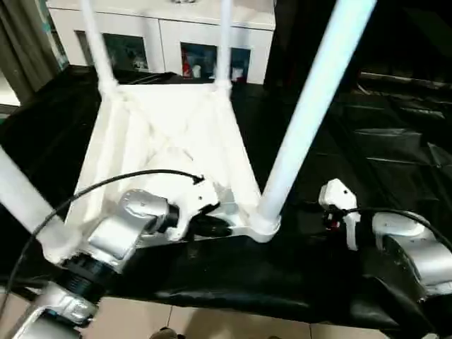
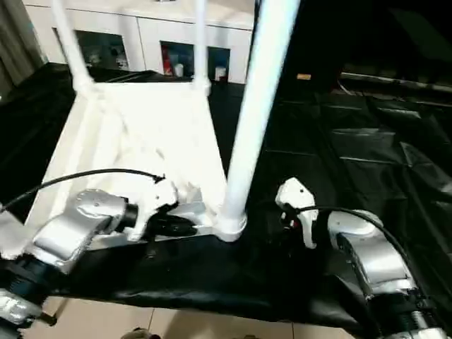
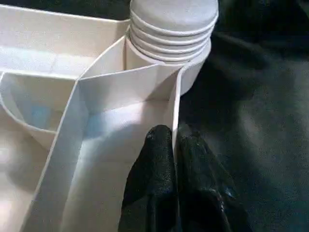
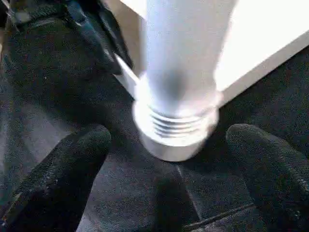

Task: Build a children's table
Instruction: Rotate table base, then rotate leg to tighten

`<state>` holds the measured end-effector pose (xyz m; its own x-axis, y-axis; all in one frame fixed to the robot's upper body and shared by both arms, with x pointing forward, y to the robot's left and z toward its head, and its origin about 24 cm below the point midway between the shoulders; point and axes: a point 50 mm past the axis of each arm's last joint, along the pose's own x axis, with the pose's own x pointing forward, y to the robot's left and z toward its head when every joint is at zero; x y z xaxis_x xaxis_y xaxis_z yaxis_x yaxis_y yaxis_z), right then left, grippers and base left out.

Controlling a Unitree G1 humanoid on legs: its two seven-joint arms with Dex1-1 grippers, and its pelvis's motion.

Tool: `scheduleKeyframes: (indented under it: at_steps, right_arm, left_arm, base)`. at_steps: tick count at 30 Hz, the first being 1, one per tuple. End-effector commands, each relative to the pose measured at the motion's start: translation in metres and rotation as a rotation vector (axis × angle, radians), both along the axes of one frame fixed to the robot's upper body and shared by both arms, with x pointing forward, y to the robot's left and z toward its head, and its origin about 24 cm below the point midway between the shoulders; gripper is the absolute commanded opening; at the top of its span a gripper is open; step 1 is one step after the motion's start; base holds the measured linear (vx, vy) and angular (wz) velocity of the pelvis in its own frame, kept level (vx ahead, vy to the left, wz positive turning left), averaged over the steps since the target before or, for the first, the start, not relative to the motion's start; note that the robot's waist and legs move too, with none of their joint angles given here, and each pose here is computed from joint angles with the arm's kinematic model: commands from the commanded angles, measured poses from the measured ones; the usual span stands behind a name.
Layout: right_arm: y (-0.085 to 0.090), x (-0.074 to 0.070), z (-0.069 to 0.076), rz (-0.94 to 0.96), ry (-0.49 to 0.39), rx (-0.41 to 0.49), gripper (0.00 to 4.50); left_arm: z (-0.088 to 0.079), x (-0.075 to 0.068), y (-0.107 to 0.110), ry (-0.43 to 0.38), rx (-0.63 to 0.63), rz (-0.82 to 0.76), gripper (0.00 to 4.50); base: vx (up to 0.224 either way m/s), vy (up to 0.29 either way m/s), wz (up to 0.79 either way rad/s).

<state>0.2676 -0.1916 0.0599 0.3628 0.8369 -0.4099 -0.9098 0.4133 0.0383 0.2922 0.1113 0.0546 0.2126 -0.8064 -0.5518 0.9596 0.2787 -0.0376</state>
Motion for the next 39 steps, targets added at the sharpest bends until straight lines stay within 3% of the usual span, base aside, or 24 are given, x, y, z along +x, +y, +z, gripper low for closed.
scheduleKeyframes:
  at_steps: [1, 8, 14, 21, 39]
  right_arm:
    - [-0.002, 0.0, 0.004, -0.003, -0.025, -0.016, 4.41]
    - [0.021, 0.012, -0.005, -0.065, -0.089, -0.01, 4.41]
    - [0.026, 0.025, -0.007, -0.139, -0.116, -0.012, 4.41]
    - [0.032, 0.029, -0.006, -0.127, -0.131, 0.026, 4.41]
    - [0.035, 0.027, -0.011, -0.093, -0.107, 0.057, 2.99]
  left_arm:
    - [-0.009, 0.003, 0.005, 0.019, 0.042, 0.069, 0.0]
    - [-0.007, 0.006, -0.003, -0.015, 0.034, 0.04, 0.0]
    - [-0.007, 0.006, -0.002, -0.018, 0.037, 0.042, 0.0]
    - [-0.007, 0.005, 0.001, -0.015, 0.038, 0.04, 0.0]
    - [-0.008, 0.004, 0.005, -0.006, 0.049, 0.035, 0.0]
  base:
    - [0.0, 0.0, 0.0]
    - [0.0, 0.0, 0.0]
    - [0.0, 0.0, 0.0]
    - [0.0, 0.0, 0.0]
    - [0.0, 0.0, 0.0]
